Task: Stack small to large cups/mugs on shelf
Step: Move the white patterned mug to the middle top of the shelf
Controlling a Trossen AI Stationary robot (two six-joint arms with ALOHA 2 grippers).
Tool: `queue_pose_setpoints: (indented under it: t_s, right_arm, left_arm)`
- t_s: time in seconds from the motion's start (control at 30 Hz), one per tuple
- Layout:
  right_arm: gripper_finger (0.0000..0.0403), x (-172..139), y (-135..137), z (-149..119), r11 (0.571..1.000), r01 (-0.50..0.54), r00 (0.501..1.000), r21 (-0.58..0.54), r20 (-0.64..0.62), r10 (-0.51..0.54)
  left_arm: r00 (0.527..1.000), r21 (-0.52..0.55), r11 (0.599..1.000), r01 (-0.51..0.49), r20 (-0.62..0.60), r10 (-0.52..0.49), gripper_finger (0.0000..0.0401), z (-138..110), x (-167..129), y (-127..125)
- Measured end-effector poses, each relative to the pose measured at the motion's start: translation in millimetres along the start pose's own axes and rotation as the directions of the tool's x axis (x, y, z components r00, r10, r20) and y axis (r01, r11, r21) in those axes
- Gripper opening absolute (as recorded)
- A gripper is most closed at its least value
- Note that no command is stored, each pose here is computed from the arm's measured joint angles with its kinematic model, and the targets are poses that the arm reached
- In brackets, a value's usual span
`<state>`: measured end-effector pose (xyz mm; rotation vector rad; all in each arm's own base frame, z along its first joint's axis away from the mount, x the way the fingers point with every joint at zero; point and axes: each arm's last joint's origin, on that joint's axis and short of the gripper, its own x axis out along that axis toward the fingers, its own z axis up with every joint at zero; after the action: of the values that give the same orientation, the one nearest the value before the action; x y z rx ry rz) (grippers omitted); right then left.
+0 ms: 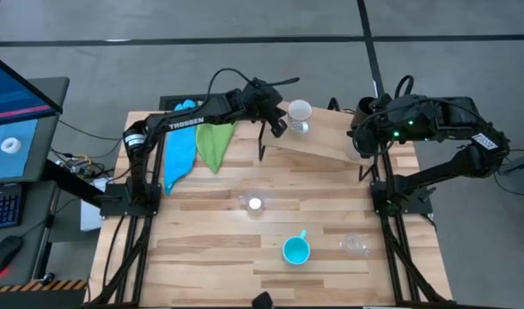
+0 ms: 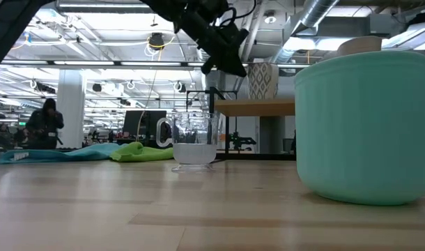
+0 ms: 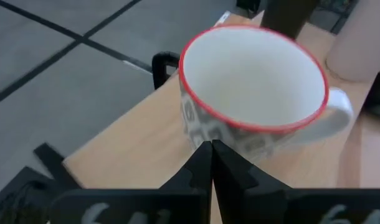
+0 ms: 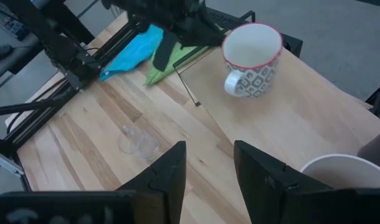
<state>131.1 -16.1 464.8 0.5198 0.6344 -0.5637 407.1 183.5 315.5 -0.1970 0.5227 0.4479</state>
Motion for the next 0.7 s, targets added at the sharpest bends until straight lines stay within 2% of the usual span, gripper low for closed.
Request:
queue_pose_setpoints:
  t_s: [0.1,0.37,0.7]
  right_arm:
    - [0.0155,0.1,0.1,0.0,1.000,0.000,1.000,-0.001,-0.001,0.000]
    - [0.0155,0.0,-0.1,-0.1,1.000,0.001,1.000,-0.002,0.000,-0.001]
    - [0.0155,0.1,-0.3,0.1,1.000,0.004,1.000,-0.002,0.002,-0.004]
  left_arm:
    - [1.000,-0.011,1.000,0.007,-0.022,-0.007,0.0000,-5.4,7.4,-1.9]
    - [0.995,-0.043,0.998,0.044,0.095,-0.040,0.0000,0.2,20.4,-6.9]
    - [0.989,-0.089,0.991,0.099,0.122,-0.088,0.0000,-6.8,40.5,-13.6]
